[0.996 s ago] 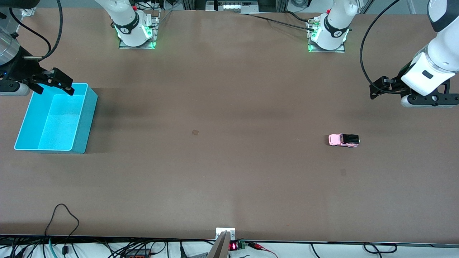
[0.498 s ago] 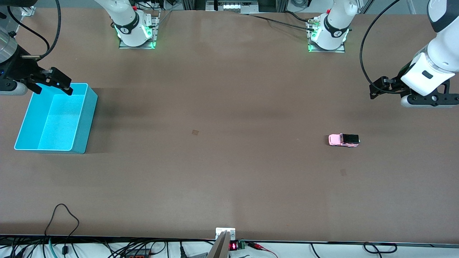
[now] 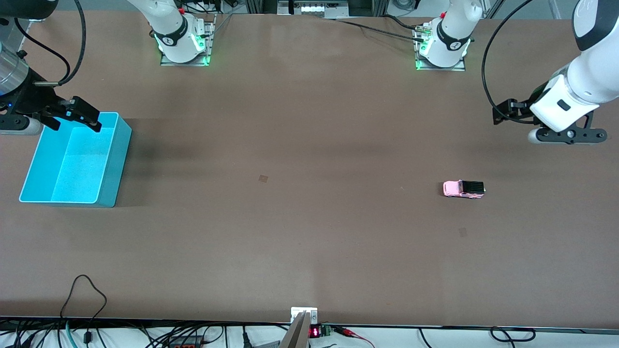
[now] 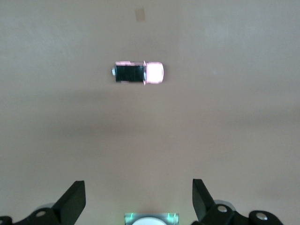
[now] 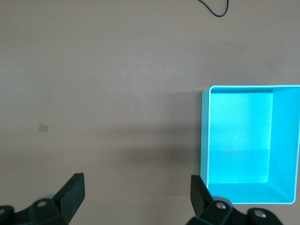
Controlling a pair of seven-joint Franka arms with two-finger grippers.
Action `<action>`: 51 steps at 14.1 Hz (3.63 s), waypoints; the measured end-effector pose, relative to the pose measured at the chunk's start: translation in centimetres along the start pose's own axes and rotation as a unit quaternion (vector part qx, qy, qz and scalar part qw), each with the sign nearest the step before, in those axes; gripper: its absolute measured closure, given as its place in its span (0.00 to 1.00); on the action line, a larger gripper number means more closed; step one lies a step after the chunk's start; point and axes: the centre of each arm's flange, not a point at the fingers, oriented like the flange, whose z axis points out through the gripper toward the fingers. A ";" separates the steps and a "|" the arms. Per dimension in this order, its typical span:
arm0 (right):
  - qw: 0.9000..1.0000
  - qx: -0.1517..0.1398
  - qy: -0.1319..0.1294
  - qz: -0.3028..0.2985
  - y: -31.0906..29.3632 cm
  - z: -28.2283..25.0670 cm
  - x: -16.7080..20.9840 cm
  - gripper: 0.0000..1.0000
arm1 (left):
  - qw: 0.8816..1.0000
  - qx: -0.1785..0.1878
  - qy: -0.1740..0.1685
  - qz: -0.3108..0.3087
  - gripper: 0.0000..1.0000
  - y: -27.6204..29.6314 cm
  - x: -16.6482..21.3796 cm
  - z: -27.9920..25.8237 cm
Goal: Wind and store pink jeep toy
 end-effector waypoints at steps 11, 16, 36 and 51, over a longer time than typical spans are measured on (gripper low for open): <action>1.000 0.000 0.006 0.001 0.1 -0.5 0.1 0.00 | 0.933 -0.028 -0.081 0.349 0.00 -0.4 2.9 6.3; 1.000 0.000 0.009 0.002 0.2 -0.9 0.2 0.00 | 0.865 -0.007 -0.019 0.502 0.00 -2.1 8.6 14.5; 1.000 0.000 0.011 0.007 0.8 -1.0 0.2 0.00 | 0.704 0.077 0.062 0.704 0.37 -4.3 11.3 34.2; 1.000 0.000 0.011 0.008 0.8 -1.0 0.2 0.00 | 0.717 0.069 0.057 0.692 0.49 -14.5 11.0 34.6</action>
